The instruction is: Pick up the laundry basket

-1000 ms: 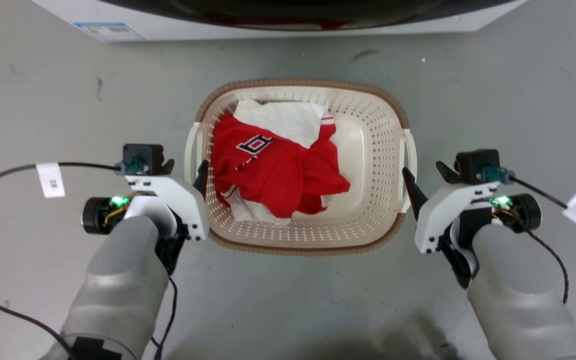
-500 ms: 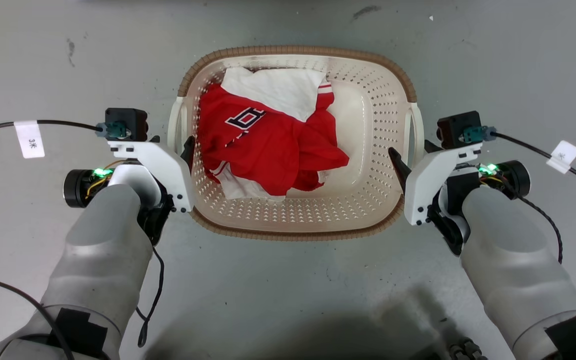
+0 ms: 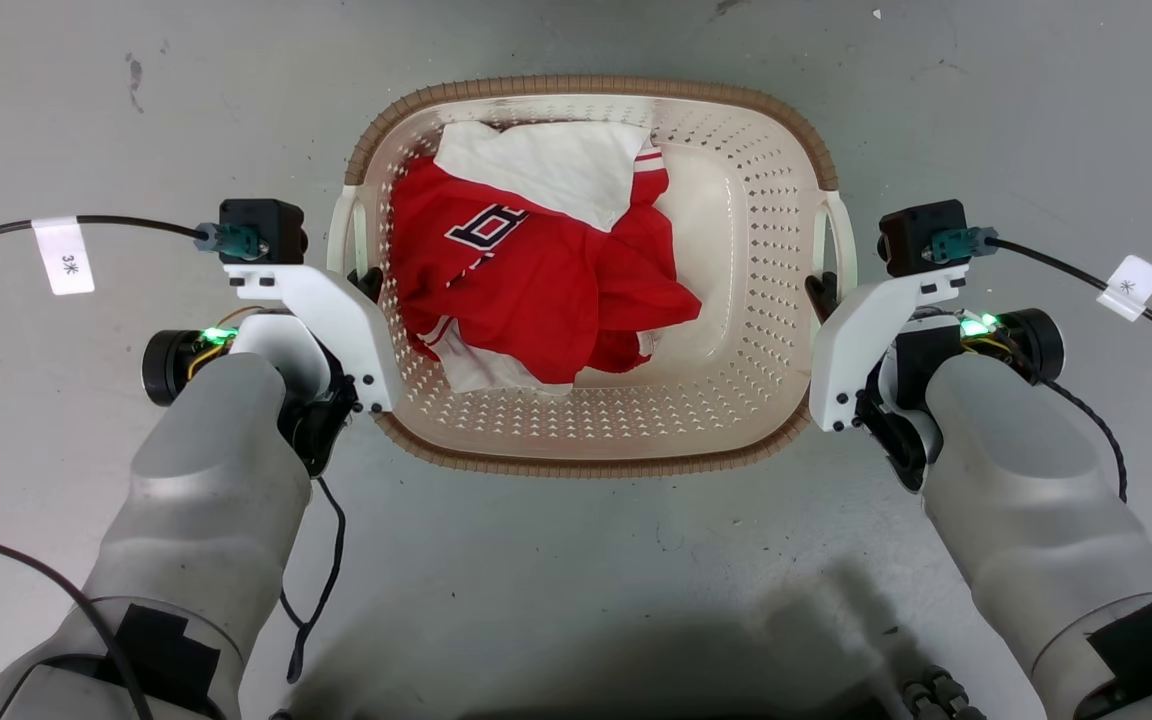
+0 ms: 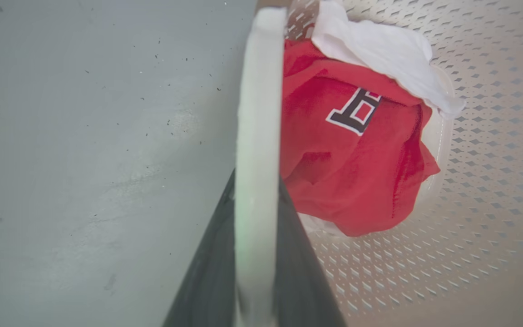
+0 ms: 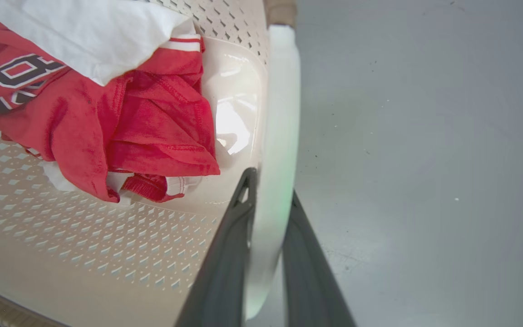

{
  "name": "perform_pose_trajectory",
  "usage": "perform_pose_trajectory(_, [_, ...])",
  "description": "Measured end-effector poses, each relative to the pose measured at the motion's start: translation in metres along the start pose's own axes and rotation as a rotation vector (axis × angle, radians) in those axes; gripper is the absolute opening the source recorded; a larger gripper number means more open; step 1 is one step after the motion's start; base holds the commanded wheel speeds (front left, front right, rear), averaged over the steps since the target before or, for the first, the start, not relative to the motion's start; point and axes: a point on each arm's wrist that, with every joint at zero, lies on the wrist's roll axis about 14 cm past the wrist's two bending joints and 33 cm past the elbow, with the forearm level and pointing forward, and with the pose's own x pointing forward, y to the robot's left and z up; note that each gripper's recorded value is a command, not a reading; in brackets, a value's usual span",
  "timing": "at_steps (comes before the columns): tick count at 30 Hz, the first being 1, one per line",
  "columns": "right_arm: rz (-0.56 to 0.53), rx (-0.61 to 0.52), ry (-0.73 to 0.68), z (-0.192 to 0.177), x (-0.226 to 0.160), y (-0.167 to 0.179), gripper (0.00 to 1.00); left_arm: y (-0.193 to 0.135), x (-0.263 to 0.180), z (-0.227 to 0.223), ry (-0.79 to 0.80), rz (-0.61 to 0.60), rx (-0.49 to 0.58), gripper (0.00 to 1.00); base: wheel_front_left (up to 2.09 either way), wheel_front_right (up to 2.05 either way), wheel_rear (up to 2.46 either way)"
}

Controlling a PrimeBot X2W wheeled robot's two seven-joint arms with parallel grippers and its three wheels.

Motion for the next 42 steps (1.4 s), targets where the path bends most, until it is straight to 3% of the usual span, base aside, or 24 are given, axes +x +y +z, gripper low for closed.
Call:
perform_pose_trajectory(18, [0.029, 0.010, 0.042, 0.010, -0.021, 0.016, 0.00, -0.008, -0.029, 0.004, 0.036, -0.012, -0.032, 0.00, 0.00, 0.00, 0.00])
perform_pose_trajectory(26, [0.034, 0.012, 0.074, 0.023, -0.058, 0.027, 0.00, -0.017, -0.072, 0.008, 0.085, -0.016, -0.042, 0.00, 0.00, 0.00, 0.00])
perform_pose_trajectory(42, [0.044, 0.021, 0.056, 0.058, -0.143, 0.049, 0.00, -0.037, -0.162, 0.043, -0.007, -0.039, -0.014, 0.00, 0.00, 0.00, 0.00])
